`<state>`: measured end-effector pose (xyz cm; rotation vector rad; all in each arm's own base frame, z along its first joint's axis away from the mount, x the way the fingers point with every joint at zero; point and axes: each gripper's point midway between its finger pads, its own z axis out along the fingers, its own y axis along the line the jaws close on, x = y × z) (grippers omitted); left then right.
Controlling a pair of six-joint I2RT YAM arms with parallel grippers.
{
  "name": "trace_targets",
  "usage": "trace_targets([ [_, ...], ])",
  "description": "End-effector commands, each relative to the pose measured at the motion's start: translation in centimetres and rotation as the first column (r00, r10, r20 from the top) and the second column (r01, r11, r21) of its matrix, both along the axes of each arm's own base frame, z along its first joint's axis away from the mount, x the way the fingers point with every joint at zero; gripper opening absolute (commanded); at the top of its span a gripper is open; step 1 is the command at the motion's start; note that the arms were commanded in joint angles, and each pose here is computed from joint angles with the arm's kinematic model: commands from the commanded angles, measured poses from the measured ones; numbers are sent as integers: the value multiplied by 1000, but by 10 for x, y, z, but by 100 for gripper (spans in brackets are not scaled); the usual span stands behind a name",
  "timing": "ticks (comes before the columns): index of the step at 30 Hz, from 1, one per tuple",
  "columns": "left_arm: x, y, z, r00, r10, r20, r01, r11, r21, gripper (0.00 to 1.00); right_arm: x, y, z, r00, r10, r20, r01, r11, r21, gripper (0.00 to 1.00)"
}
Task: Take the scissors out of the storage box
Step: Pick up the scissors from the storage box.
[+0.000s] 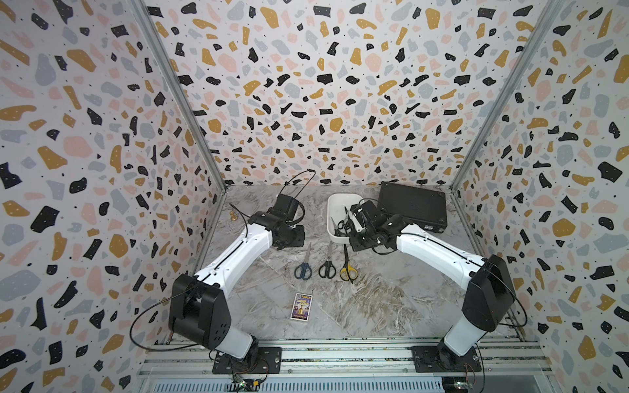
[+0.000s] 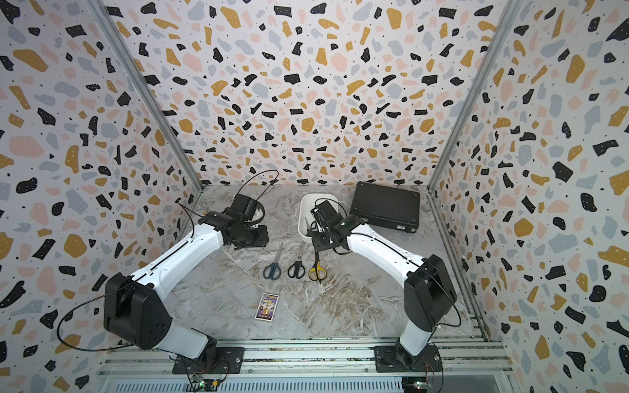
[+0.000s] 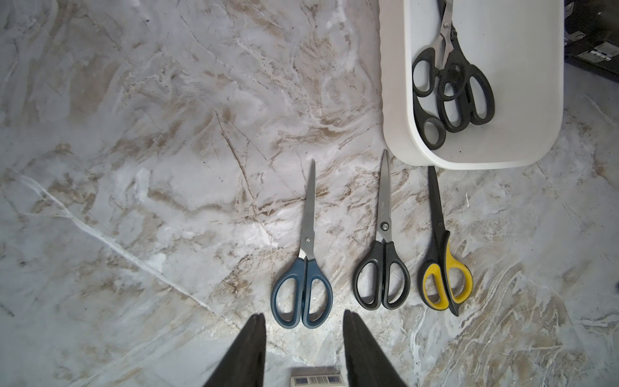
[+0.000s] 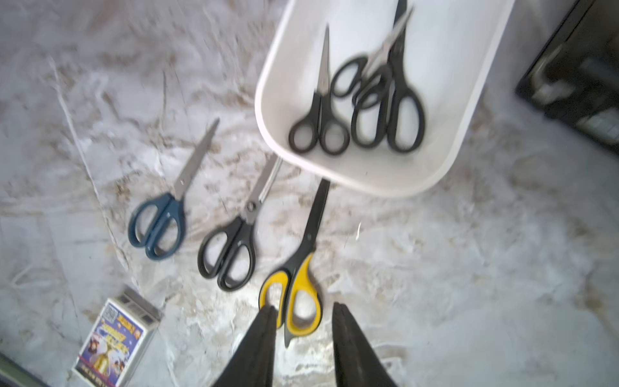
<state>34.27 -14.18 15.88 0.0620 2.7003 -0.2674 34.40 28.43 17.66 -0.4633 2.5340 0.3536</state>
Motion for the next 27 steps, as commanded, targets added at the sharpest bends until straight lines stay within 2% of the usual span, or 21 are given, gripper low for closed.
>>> trace_targets([
  [1, 6, -3, 7, 1000, -5, 15, 5, 1000, 0, 42, 28, -21, -20, 999, -25, -32, 21, 994, -104, 35],
  [6, 0, -3, 3, 1000, -16, -6, 16, 1000, 16, 42, 73, -15, -28, 999, -32, -35, 29, 996, -82, 35],
  [11, -6, -4, -7, 999, -24, -34, 25, 999, 24, 42, 100, -7, -43, 998, -27, -53, 24, 998, -64, 35],
  [21, -7, -4, -9, 998, -34, -45, 35, 999, 31, 42, 119, 10, -80, 996, -19, -87, 16, 999, -38, 37],
  [27, -9, -2, -11, 998, -39, -51, 41, 998, 44, 42, 134, 11, -89, 997, -48, -56, 47, 998, -29, 38],
])
